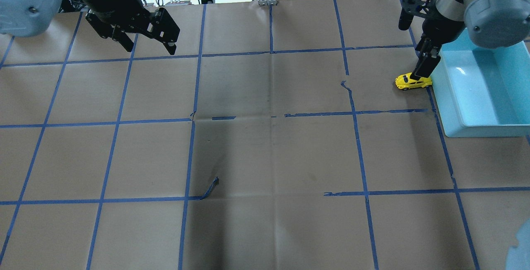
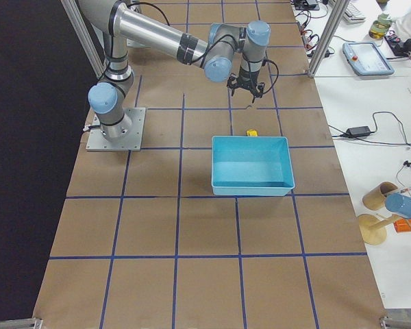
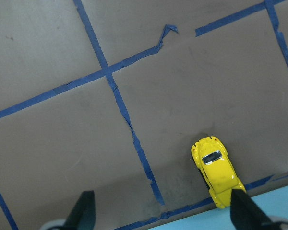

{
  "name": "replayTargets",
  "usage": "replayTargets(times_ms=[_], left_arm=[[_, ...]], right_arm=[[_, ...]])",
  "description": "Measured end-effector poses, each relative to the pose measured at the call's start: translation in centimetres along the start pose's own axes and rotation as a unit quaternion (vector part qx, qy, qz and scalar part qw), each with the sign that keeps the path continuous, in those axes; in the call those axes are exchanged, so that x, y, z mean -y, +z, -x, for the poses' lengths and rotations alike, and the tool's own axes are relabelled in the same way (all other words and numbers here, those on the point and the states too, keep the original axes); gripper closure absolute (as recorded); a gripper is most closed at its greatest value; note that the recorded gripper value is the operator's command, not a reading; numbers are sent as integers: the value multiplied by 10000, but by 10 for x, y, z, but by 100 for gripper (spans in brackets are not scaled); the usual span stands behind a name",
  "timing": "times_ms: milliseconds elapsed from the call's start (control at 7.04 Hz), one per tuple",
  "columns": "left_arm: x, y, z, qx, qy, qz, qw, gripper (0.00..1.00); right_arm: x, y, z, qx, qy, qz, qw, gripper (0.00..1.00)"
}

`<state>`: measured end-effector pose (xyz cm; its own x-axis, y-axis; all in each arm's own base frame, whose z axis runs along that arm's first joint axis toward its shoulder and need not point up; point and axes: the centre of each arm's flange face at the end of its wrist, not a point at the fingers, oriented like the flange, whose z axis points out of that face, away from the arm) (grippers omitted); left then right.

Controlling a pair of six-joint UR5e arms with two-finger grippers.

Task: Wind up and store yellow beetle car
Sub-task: 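Lower the right gripper over the car beside the blue bin, then close the right gripper on the yellow beetle car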

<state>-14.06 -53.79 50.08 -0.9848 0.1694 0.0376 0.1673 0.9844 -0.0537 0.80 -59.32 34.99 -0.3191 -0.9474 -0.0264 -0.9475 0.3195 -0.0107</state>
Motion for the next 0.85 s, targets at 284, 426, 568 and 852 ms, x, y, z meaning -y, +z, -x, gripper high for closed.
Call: replayTargets(times_ms=[284, 426, 568, 852], left_arm=[[-3, 0, 0, 13, 6, 5, 10000, 1], [-2, 3, -1, 2, 15, 17, 10000, 1], [-1, 5, -2, -5, 25, 19, 10000, 1], [-3, 4, -4, -19, 43, -7, 10000, 1]], right_arm=[[-1, 27, -6, 173, -631, -20, 9979, 0], [-1, 35, -7, 221, -804, -30, 9965, 0], [-2, 40, -9, 188, -1050, -45, 9943, 0], [-7, 64, -22, -75, -1608, -33, 9870, 0]])
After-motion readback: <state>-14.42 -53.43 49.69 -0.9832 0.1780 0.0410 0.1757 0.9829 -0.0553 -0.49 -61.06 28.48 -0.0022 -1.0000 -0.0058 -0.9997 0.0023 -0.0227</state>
